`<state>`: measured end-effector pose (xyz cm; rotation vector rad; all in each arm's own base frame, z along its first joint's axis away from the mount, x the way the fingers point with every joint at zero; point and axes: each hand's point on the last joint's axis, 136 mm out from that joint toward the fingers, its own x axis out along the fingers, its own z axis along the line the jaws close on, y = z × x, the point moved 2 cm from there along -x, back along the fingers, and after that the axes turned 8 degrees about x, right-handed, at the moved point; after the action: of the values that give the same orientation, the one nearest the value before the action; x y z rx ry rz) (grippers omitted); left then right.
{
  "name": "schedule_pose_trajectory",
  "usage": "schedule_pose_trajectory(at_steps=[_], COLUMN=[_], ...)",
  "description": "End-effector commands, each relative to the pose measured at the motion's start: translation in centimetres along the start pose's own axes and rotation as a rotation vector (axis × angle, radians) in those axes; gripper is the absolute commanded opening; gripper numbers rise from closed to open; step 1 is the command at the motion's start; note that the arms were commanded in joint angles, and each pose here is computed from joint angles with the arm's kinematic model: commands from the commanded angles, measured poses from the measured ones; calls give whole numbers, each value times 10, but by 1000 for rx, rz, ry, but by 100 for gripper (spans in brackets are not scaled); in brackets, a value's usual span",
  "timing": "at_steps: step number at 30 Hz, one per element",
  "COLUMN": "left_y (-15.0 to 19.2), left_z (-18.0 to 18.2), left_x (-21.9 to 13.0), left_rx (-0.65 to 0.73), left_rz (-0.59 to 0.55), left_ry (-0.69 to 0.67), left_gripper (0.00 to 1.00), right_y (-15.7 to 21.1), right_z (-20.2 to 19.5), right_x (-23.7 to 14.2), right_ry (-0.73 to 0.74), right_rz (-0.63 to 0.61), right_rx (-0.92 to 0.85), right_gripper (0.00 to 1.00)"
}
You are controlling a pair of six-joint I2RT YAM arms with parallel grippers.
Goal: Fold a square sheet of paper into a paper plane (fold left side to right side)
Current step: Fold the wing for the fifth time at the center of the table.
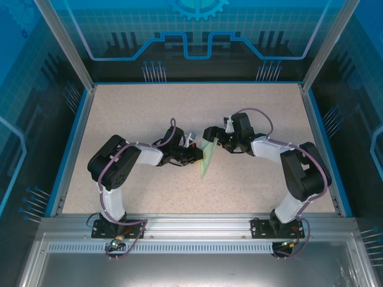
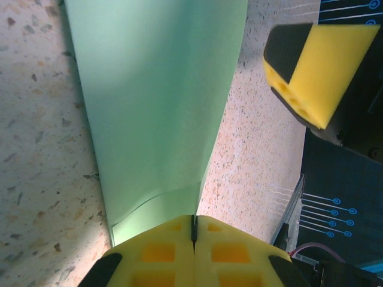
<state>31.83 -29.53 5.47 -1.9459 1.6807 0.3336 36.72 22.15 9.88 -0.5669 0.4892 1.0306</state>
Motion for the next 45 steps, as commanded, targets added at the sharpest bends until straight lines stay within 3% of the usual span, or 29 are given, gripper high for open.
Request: schedule_pose_trajectory(at_steps=[1, 24, 34, 45], left_y=[-8, -8, -10, -10], left_z=[-5, -7, 4, 15], left_x=[-1, -3, -1, 0], left_rx=[25, 37, 47, 54], left_rz=[-10, -8, 8, 31], left_ry=[9, 5, -29, -60], left_gripper=[1, 1, 1, 2], right_y=[-5, 5, 18, 25], right_z=[0, -19, -41, -47], right_x=[8, 39, 48, 49], right_ry=[17, 110, 243, 277], right_rz=[10, 85, 154, 177], right_rx=[25, 41, 28, 10], right_gripper=[99, 99, 99, 99])
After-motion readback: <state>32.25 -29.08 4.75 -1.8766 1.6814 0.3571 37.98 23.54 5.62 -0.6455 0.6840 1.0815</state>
